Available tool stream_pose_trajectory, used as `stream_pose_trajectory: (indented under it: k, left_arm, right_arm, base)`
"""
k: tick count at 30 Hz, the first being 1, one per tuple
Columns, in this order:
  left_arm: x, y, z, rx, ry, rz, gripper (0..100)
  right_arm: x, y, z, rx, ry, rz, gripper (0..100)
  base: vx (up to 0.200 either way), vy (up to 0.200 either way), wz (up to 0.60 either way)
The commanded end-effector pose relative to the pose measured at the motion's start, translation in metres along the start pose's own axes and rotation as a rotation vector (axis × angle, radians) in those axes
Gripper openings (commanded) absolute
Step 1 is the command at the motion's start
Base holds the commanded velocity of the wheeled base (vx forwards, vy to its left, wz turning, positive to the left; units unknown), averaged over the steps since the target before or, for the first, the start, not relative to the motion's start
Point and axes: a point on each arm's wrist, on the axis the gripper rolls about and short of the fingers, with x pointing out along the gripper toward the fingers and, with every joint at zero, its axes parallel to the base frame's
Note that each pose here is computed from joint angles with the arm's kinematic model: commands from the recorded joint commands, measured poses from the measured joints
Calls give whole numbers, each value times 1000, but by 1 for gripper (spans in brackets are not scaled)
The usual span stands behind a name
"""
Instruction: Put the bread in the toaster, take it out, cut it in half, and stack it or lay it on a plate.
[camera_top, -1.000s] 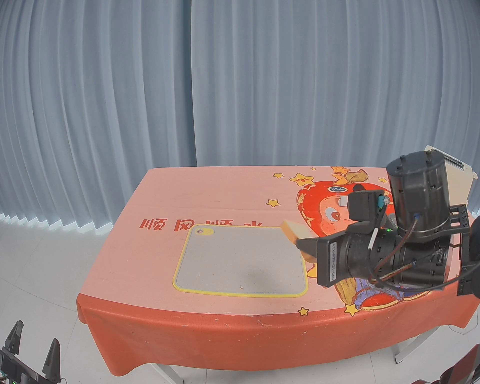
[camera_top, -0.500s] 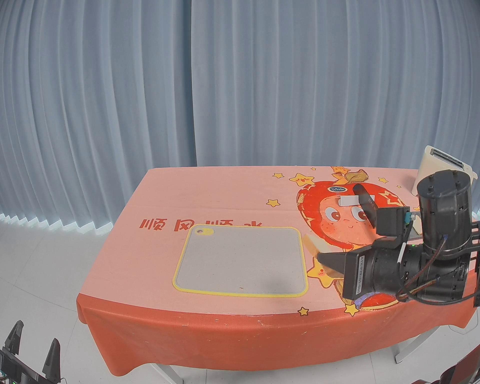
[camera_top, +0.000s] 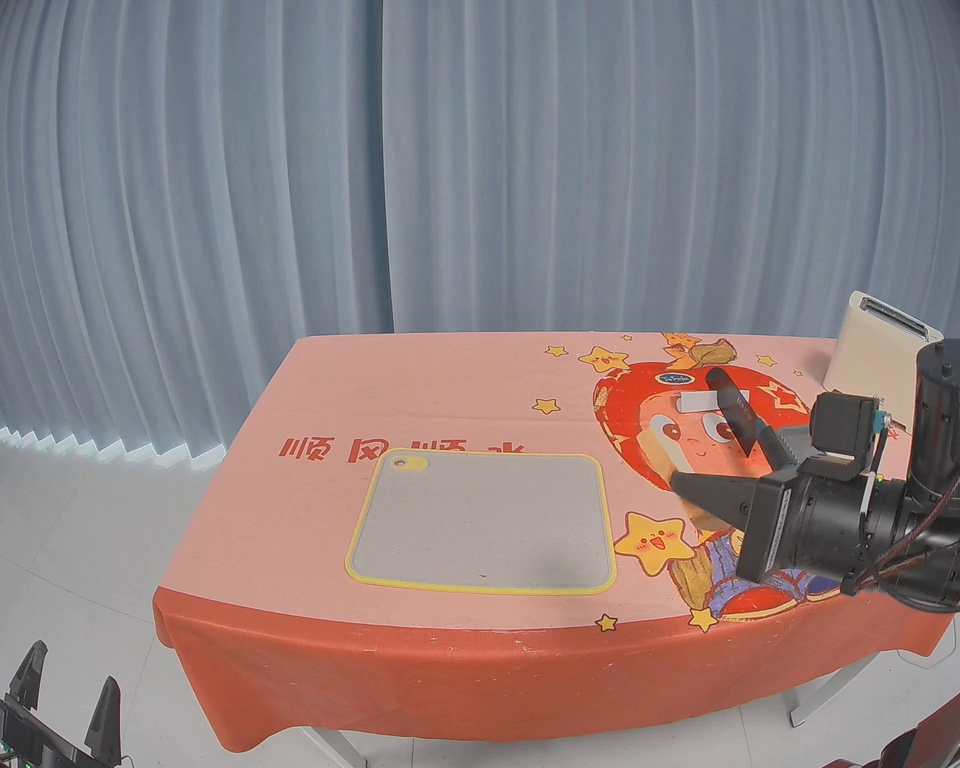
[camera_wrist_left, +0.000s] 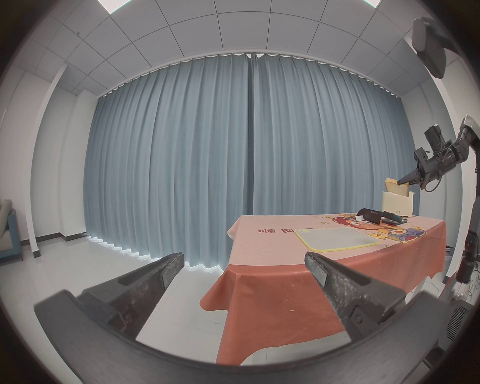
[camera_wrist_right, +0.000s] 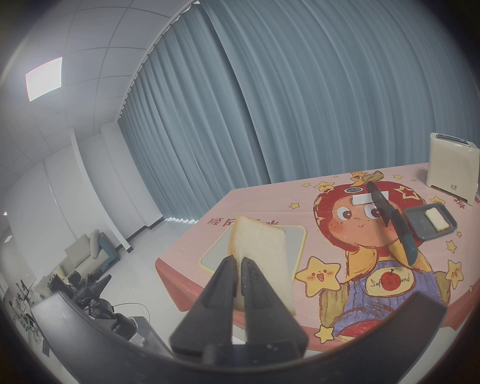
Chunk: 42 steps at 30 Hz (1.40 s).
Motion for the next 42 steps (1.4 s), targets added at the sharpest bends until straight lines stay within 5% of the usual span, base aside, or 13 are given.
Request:
stream_pose_trajectory:
  k: [1,33,42]
  left_arm:
    - [0,0,-5,0,6,3,100]
    - [0,0,-5,0,6,1,100]
    - [0,0,-5,0,6,3,100]
  right_arm:
    - [-4,0,0,2,-7,7,0]
    - [-3,0,-4,-13,10,6,0]
    - [-4,0,-5,-15,9,7,0]
  base:
    - [0,0,0]
    - [0,0,0]
    - [0,-200,0]
